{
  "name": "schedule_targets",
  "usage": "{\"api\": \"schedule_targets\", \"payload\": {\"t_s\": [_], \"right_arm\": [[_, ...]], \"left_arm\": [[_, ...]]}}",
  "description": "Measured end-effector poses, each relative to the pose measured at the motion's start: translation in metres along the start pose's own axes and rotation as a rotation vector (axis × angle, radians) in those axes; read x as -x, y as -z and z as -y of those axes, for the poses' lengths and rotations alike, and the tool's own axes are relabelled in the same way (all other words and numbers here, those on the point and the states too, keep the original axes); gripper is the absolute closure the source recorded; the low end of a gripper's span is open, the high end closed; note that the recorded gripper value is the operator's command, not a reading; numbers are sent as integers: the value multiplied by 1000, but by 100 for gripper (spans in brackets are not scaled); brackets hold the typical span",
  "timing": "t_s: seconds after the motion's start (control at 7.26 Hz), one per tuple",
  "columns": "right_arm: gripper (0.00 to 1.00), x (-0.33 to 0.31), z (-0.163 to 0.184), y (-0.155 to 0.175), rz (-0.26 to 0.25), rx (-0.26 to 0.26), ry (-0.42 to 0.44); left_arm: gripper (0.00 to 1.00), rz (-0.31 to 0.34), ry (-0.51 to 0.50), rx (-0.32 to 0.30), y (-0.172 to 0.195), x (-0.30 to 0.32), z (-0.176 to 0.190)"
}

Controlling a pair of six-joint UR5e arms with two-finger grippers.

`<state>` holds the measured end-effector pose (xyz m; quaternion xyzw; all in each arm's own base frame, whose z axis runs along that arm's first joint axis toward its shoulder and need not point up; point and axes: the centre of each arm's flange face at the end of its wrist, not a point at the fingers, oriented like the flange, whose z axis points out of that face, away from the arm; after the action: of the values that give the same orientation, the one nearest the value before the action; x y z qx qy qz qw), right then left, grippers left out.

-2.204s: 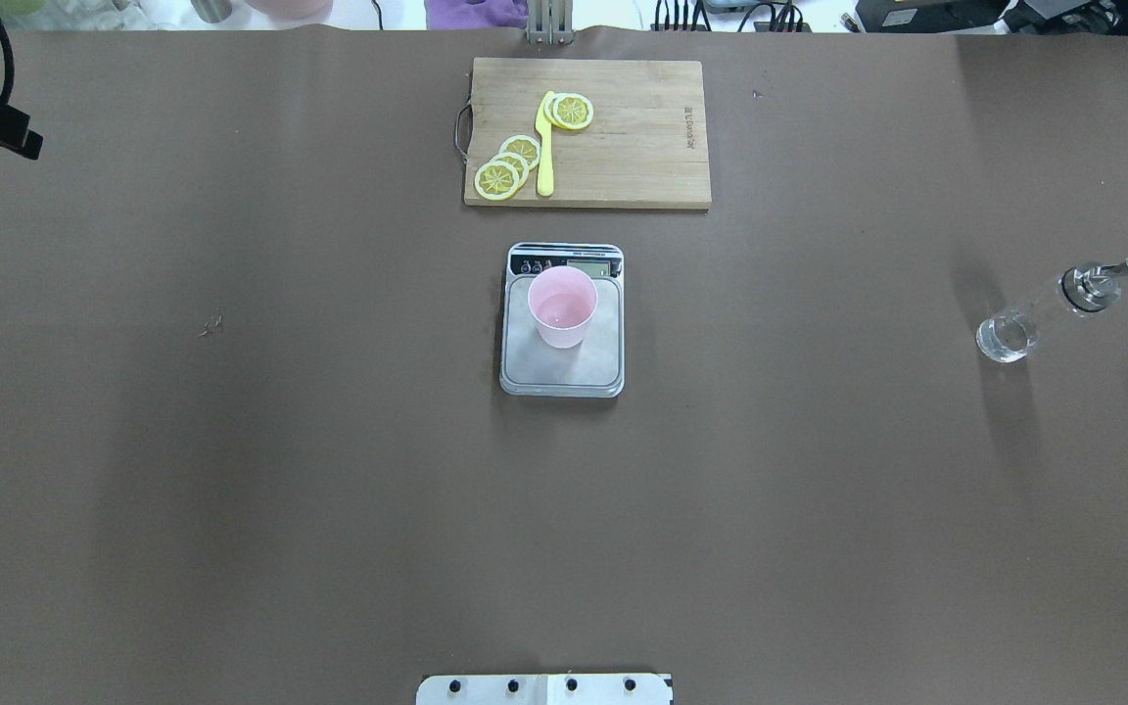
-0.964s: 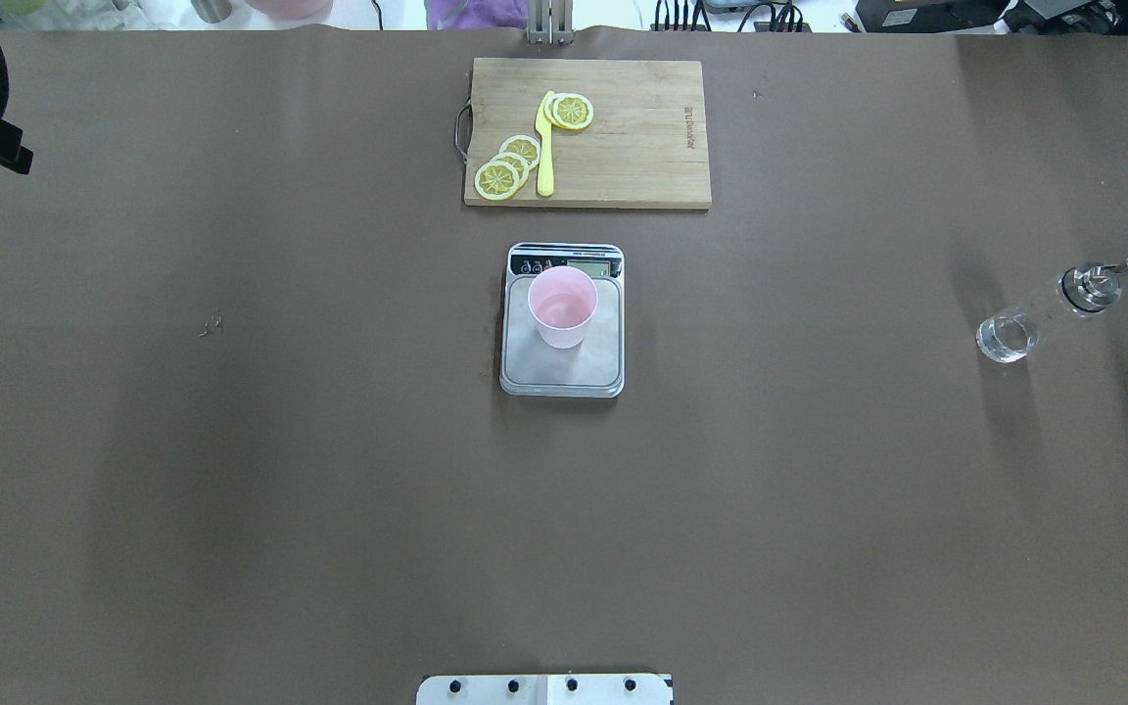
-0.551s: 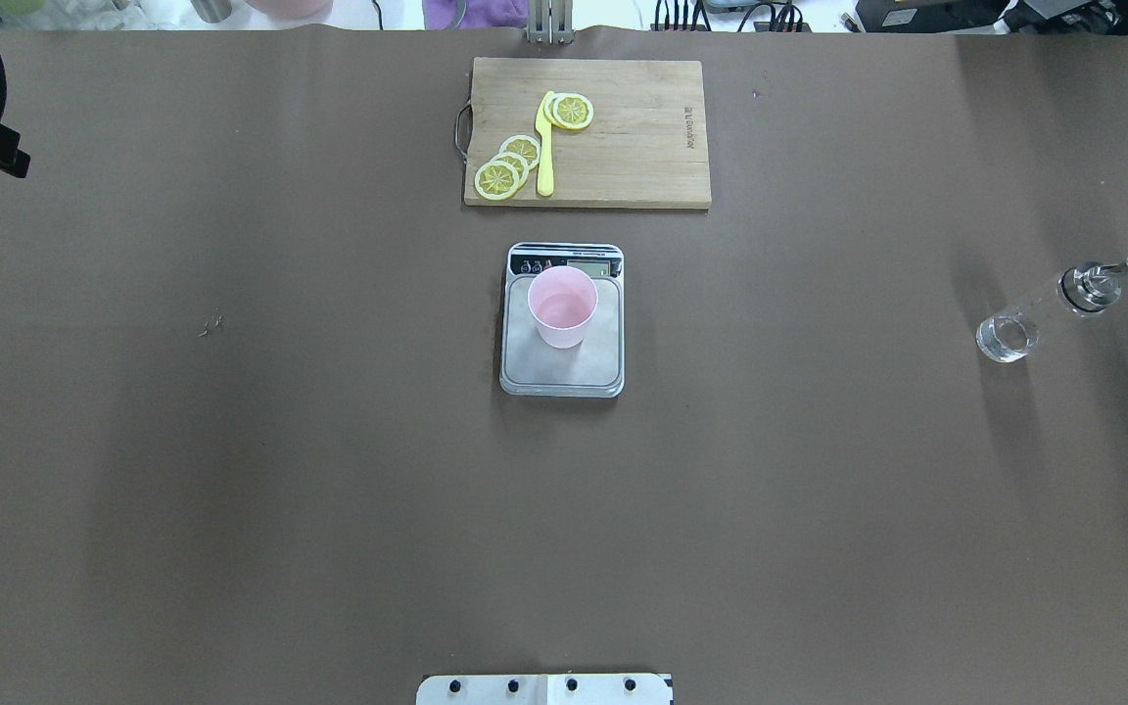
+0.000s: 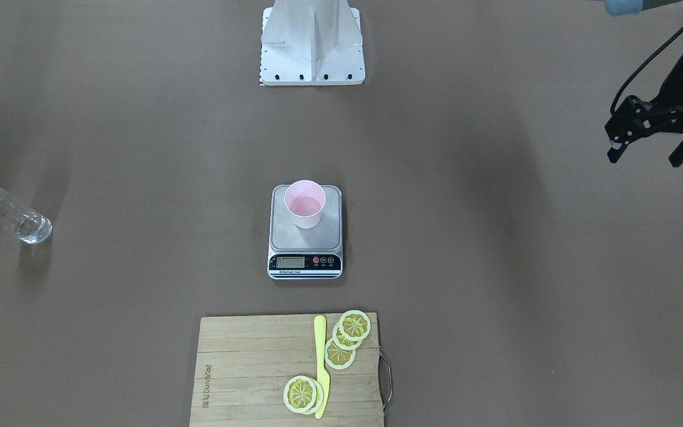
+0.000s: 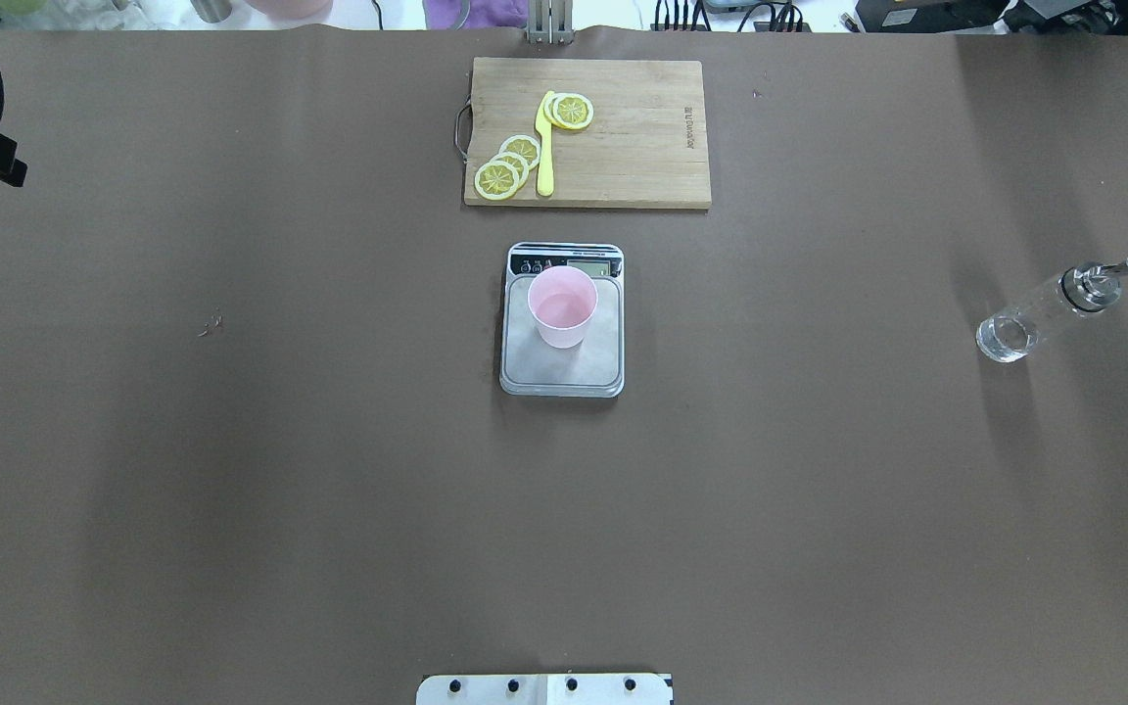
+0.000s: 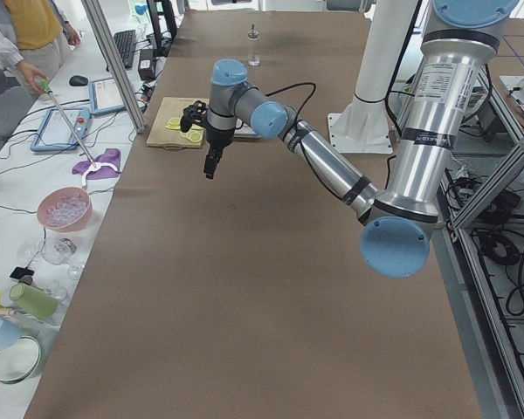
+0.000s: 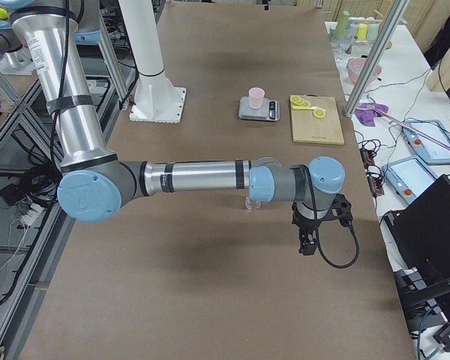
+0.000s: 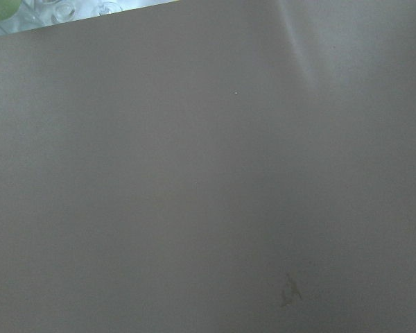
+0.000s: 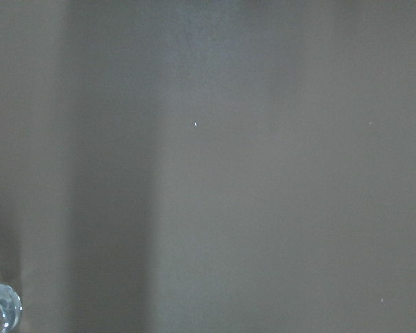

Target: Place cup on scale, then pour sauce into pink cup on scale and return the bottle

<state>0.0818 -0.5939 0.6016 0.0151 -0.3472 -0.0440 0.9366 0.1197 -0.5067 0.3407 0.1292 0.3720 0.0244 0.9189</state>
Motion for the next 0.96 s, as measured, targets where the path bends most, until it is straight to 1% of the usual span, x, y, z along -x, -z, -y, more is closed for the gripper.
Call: {"api": "schedule_targets", "payload": {"t_s": [0.14, 0.28, 0.41, 0.55, 0.69, 0.83, 0.96], "right_arm": [[0, -7, -21, 1, -17, 23, -22], [0, -14, -48, -3, -27, 33, -38], [0, -18, -69, -4, -29, 33, -49], [0, -21, -84, -6, -28, 36, -63], [0, -25, -94, -11, -26, 44, -76], [0, -28, -102, -16, -21, 53, -87], [0, -31, -108, -20, -18, 60, -95]], "left_arm": [[2, -67, 33, 77, -5, -1, -9], [2, -125, 69, 145, -10, 5, -16], [2, -130, 80, 169, -15, 22, -17], [2, -91, 22, 166, -24, 53, -11], [2, -41, -65, 173, -37, 94, -3], [2, -6, -104, 197, -51, 143, 3], [2, 10, -112, 225, -62, 192, 3]]}}
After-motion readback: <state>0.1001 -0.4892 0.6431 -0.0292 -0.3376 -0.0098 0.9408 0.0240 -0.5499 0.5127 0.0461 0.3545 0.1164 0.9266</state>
